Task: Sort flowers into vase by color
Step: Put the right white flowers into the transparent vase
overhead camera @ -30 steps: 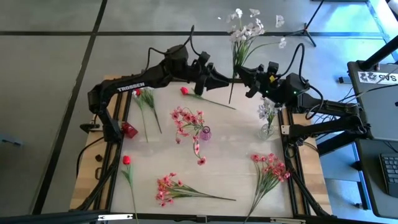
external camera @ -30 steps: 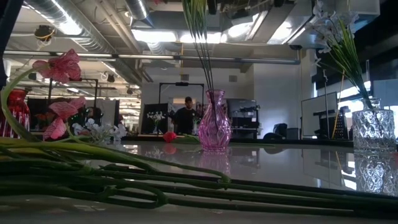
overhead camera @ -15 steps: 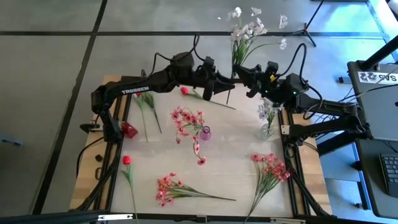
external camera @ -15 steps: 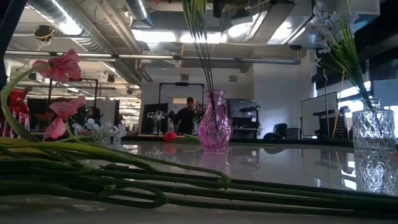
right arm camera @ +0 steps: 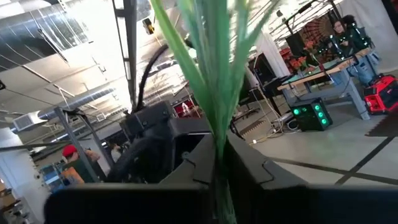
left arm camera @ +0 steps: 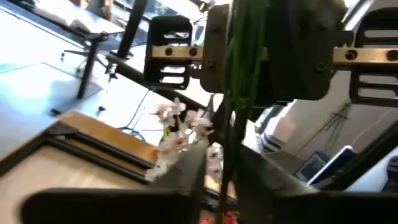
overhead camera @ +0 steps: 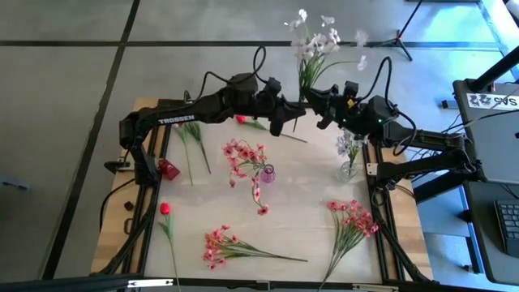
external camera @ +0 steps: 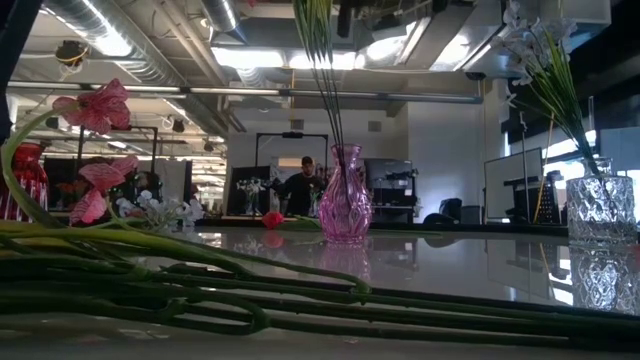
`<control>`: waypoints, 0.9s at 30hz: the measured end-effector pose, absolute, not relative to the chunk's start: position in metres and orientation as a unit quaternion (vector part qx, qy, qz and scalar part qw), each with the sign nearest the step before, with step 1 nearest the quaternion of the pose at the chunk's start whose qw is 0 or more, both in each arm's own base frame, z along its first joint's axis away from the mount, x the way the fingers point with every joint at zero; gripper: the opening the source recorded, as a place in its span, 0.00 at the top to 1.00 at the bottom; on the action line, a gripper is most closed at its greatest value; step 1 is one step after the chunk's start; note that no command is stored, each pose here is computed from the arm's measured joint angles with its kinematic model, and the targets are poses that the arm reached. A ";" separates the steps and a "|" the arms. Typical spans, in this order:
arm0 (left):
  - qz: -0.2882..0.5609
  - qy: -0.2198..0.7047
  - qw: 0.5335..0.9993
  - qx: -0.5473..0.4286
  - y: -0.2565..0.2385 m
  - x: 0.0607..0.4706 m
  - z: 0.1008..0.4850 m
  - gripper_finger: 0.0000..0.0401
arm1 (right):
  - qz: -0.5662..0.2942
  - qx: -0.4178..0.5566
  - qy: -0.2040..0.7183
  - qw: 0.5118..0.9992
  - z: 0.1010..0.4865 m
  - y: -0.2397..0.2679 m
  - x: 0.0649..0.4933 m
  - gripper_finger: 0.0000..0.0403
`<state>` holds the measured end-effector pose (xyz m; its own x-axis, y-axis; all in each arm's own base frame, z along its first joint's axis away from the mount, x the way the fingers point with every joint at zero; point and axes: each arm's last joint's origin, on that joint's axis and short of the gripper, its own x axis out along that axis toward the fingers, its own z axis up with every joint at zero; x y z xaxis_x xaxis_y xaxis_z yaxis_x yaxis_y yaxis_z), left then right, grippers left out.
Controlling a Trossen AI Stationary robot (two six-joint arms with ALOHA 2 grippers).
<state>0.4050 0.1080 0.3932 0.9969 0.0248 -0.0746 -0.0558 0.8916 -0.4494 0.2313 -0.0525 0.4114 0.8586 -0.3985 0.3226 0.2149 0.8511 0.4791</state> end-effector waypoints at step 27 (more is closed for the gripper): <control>0.004 0.200 0.968 -0.151 0.091 0.401 0.362 0.98 | -0.088 0.245 0.022 0.965 0.378 -0.044 0.224 0.63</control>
